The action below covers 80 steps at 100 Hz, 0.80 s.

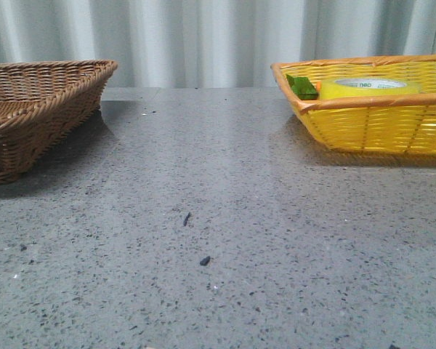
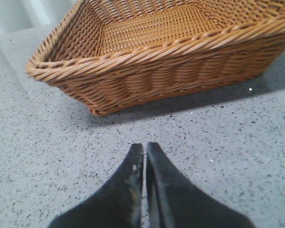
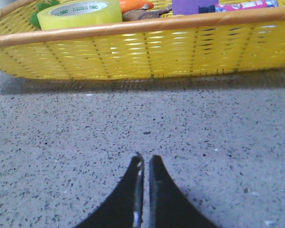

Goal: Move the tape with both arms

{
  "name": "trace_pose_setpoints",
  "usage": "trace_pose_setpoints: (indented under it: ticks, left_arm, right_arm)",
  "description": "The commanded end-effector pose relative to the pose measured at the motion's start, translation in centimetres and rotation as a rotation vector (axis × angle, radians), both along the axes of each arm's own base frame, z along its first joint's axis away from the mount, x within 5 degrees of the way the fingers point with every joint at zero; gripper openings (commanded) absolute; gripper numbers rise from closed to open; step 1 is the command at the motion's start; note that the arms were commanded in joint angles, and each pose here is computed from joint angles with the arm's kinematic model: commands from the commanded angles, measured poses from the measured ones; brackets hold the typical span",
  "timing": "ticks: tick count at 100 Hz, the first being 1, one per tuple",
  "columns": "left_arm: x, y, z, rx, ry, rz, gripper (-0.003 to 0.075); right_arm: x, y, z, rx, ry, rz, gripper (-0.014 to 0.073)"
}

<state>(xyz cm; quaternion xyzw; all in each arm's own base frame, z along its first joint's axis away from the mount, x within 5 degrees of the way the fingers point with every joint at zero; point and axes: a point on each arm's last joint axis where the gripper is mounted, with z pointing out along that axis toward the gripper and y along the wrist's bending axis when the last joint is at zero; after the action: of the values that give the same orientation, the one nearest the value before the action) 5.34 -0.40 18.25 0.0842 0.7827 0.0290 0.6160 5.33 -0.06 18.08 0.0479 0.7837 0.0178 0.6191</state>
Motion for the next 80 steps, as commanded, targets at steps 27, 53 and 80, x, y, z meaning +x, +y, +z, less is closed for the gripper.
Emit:
trace_pose_setpoints:
  ticks: [27,53,80]
  left_arm:
    - [-0.1,0.0,0.3,-0.01,-0.073,0.005,-0.002]
    - [-0.1,0.0,0.3,-0.01,-0.073,0.005,-0.002]
    - [0.0,0.0,0.4,-0.038,-0.082,0.004,-0.002]
  right_arm:
    - [0.2,-0.2,0.3,-0.02,-0.101,-0.016,-0.0064]
    - [0.2,-0.2,0.6,-0.022,-0.133,-0.019,-0.0064]
    - [0.2,-0.2,0.8,-0.023,-0.155,-0.021,-0.0064]
